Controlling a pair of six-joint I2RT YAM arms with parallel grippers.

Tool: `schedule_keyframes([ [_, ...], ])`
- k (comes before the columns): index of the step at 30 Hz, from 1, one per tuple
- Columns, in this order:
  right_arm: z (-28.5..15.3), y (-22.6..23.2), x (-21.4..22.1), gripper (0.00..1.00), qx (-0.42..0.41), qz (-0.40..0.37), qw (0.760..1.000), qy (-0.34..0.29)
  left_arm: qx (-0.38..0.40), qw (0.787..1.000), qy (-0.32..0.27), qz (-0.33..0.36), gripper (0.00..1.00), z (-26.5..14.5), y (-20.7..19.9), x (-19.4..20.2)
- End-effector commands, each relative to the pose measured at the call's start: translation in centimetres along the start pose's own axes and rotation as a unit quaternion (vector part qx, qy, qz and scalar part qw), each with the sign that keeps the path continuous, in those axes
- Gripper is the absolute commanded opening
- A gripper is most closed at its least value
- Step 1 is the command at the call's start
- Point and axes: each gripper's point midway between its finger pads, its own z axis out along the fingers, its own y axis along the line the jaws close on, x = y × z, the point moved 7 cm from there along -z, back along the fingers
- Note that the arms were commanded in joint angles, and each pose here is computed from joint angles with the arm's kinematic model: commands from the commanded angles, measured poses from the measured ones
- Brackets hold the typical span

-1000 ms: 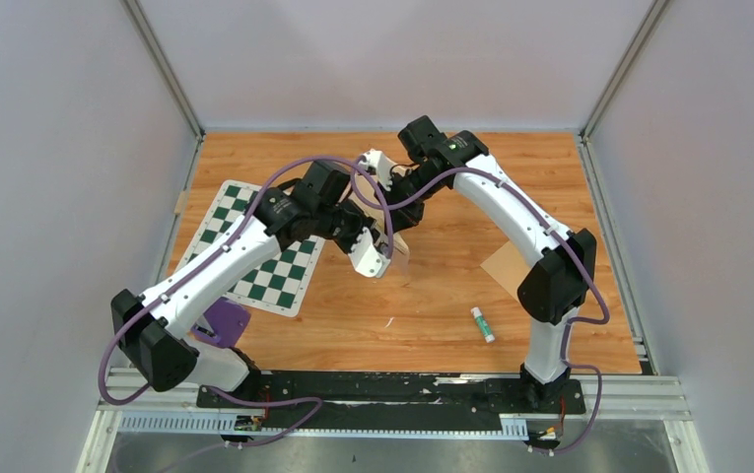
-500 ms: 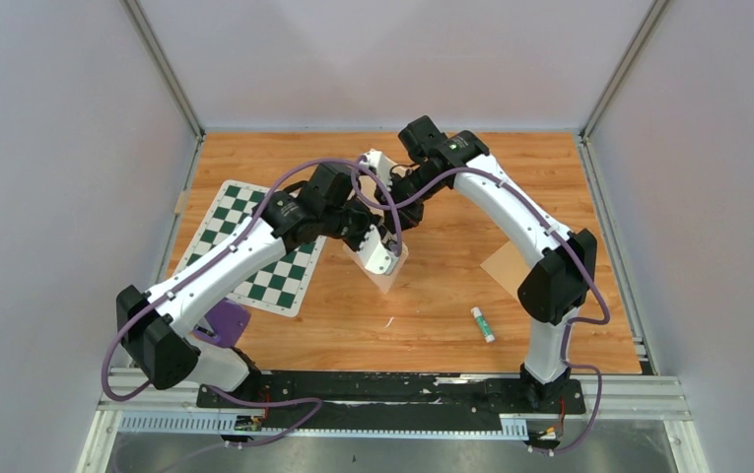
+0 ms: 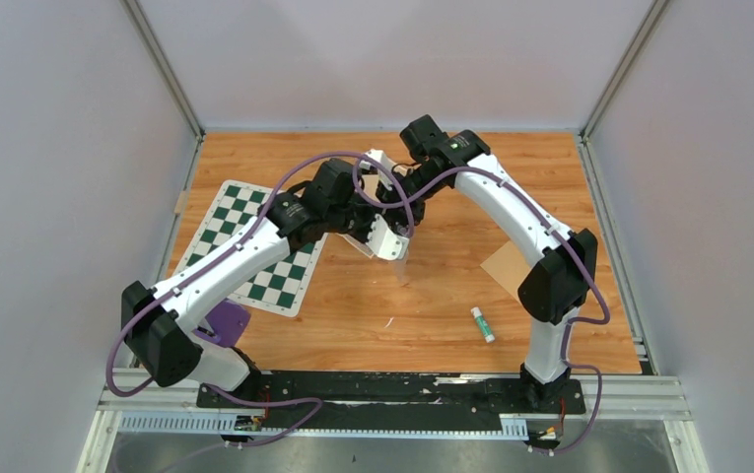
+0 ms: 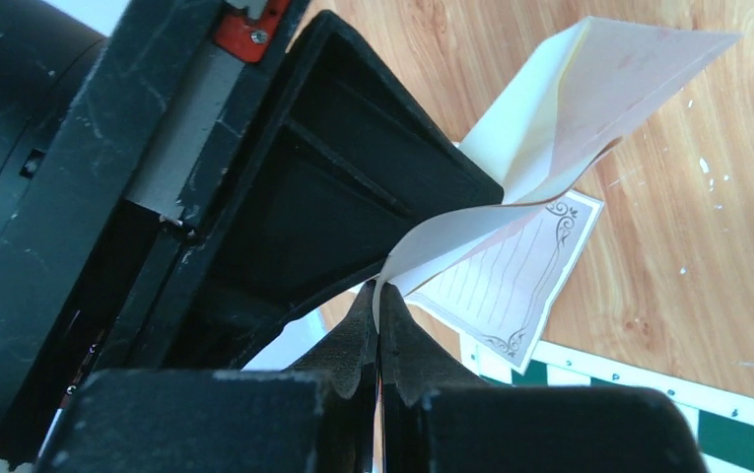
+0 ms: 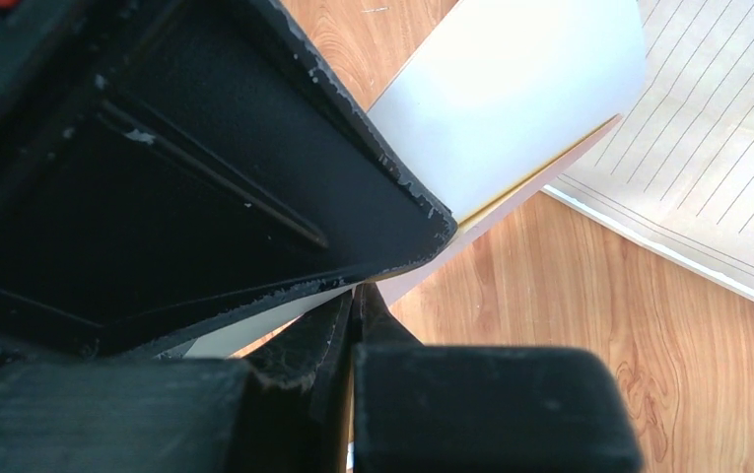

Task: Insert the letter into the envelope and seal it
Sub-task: Place the letter in the envelope.

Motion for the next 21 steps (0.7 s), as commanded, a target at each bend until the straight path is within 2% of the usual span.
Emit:
schedule_keyframes([
  [1, -1.2, 1.8, -0.9, 0.00, -0.025, 0.000, 0.999, -0.025, -0.072, 0.995, 0.003, -0.070, 0.00, -0.8, 2.3, -0.4],
  [7, -2.7, 0.9, -0.4, 0.00, -0.047, 0.050, 0.996, -0.063, -0.088, 0.986, 0.005, -0.143, 0.00, -1.6, 1.4, -0.5],
  [10, -2.7, 1.0, 0.0, 0.00, -0.062, 0.060, 0.994, -0.071, -0.075, 0.987, -0.027, -0.139, 0.00, -1.6, 0.3, -1.0],
  [13, -2.5, 0.5, 0.5, 0.00, -0.069, 0.077, 0.992, -0.071, -0.040, 0.991, -0.060, -0.111, 0.00, -1.2, -1.7, -1.5],
  [17, -1.8, -0.3, 1.0, 0.00, -0.082, 0.101, 0.989, -0.071, 0.007, 0.990, -0.092, -0.106, 0.00, -0.3, -3.4, -2.0],
  [21, -1.4, -0.3, 1.1, 0.00, -0.094, 0.107, 0.987, -0.073, 0.006, 0.986, -0.079, -0.149, 0.00, 0.9, -2.8, -2.0],
])
